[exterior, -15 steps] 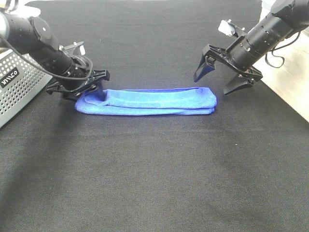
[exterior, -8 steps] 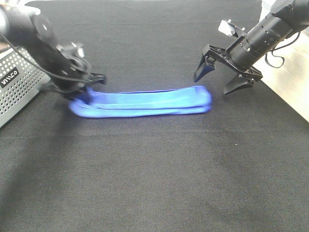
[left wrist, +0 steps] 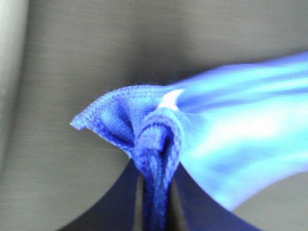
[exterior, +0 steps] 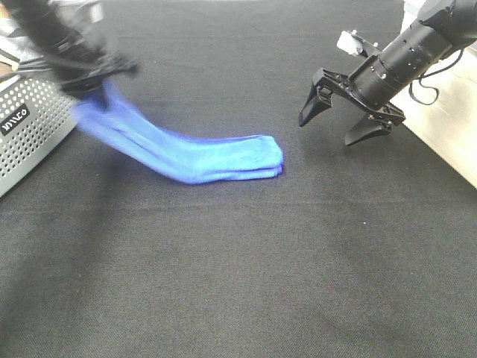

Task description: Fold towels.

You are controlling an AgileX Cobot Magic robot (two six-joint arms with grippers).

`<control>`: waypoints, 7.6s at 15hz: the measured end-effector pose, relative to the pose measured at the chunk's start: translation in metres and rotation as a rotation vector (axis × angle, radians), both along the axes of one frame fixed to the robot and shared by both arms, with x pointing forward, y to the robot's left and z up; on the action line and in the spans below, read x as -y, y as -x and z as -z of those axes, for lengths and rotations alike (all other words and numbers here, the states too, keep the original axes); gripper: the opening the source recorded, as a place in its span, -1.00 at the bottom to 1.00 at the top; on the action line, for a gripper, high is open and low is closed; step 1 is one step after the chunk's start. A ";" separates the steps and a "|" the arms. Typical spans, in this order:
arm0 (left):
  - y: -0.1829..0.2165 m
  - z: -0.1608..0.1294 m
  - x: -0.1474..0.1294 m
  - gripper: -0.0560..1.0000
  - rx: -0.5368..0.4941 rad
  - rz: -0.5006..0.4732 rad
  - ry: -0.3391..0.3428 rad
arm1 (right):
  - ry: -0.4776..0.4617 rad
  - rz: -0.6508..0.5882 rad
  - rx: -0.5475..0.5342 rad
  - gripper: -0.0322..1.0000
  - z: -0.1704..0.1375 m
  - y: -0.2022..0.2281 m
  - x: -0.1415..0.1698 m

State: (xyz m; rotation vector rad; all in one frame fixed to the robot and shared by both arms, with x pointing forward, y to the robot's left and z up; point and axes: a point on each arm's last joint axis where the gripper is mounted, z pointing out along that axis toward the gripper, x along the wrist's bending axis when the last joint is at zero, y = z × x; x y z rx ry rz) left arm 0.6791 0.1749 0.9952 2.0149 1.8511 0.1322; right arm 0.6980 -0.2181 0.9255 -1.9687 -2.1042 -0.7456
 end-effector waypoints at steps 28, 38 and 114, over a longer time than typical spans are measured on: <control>-0.053 -0.077 0.031 0.40 0.282 -0.074 0.310 | -0.525 -0.228 0.070 0.84 -0.046 0.027 -0.116; -0.051 -0.075 0.032 0.40 0.248 -0.064 0.301 | -0.423 -0.236 -0.017 0.84 0.002 0.017 -0.128; 0.447 -0.059 -0.120 0.40 0.783 -0.010 -0.190 | 0.317 0.191 0.864 0.79 -0.128 0.467 0.068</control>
